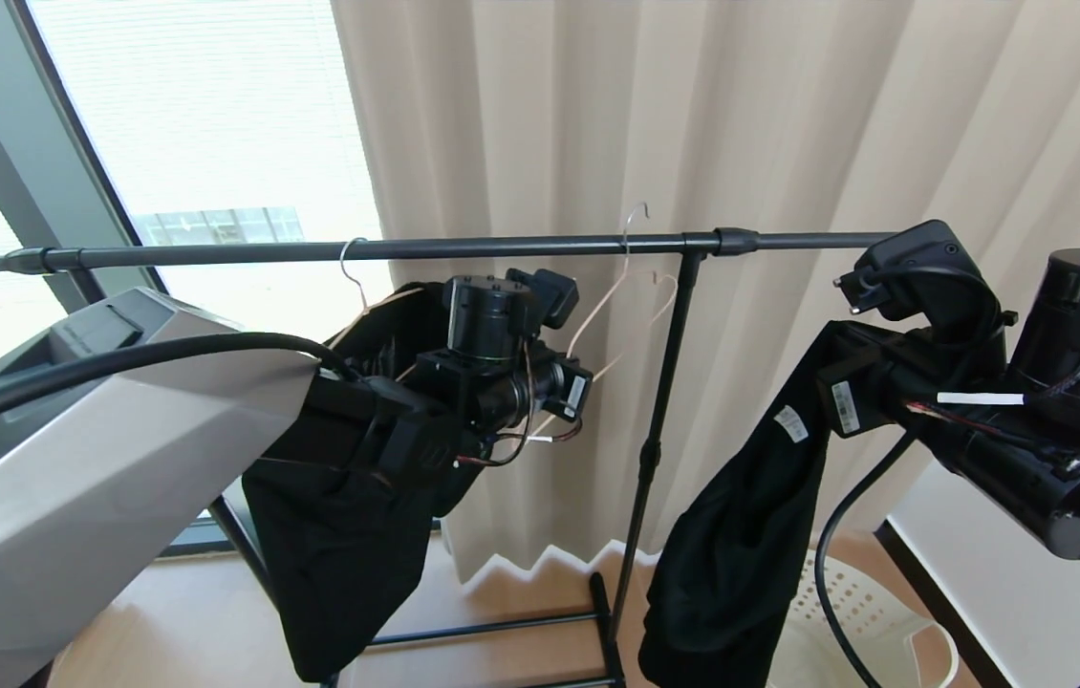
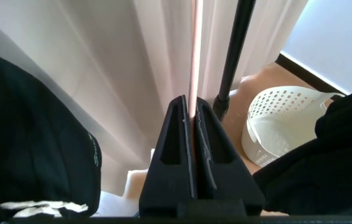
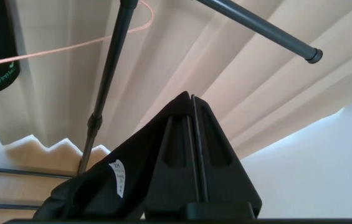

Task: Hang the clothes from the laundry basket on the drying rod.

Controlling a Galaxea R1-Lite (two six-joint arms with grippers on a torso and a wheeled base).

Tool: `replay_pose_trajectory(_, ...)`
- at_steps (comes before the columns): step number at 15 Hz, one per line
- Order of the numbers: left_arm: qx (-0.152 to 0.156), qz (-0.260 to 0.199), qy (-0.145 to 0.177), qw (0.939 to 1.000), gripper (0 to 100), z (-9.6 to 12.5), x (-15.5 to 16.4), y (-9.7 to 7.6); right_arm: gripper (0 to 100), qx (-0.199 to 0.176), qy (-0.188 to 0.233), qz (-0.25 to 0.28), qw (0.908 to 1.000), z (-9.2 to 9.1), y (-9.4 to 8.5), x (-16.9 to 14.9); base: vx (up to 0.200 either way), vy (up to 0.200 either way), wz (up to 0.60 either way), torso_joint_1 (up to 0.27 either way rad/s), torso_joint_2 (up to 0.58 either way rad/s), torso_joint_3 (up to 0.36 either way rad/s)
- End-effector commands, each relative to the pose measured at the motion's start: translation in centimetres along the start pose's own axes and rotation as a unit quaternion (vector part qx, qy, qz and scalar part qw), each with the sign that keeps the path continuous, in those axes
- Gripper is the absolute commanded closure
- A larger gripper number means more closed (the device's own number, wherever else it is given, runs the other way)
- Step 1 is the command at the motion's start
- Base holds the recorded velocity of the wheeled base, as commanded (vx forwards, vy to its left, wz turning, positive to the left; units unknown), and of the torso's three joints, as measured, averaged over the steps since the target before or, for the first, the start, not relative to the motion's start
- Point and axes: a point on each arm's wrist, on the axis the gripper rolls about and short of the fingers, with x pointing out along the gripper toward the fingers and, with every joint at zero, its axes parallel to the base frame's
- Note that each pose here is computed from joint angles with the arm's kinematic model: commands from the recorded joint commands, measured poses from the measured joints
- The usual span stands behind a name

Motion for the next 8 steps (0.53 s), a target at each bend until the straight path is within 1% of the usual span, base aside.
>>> replay_pose_trajectory(1,-0.001,0.001,-0.006,1.0000,100,0.8,-1.4,0.2,100,-0.001,0.001,0.000,1.0000,0.0,0.0,0.0,0.000,0.000,0.00,0.000,0.00,0.000)
replay_pose_trajectory(6,-0.002,0.006,-0.003,1.0000,100,1.2,-4.9,0.9,100,-0.003,0.004,0.001,1.0000,-0.2,0.2,0.1,0.000,0.000,0.00,0.000,0.00,0.000)
replay_pose_trajectory(8,-0.003,0.009,0.006,0.9999,100,0.9,-7.1,1.4,100,-0.003,0.004,0.001,1.0000,-0.2,0.2,0.2,0.000,0.000,0.00,0.000,0.00,0.000)
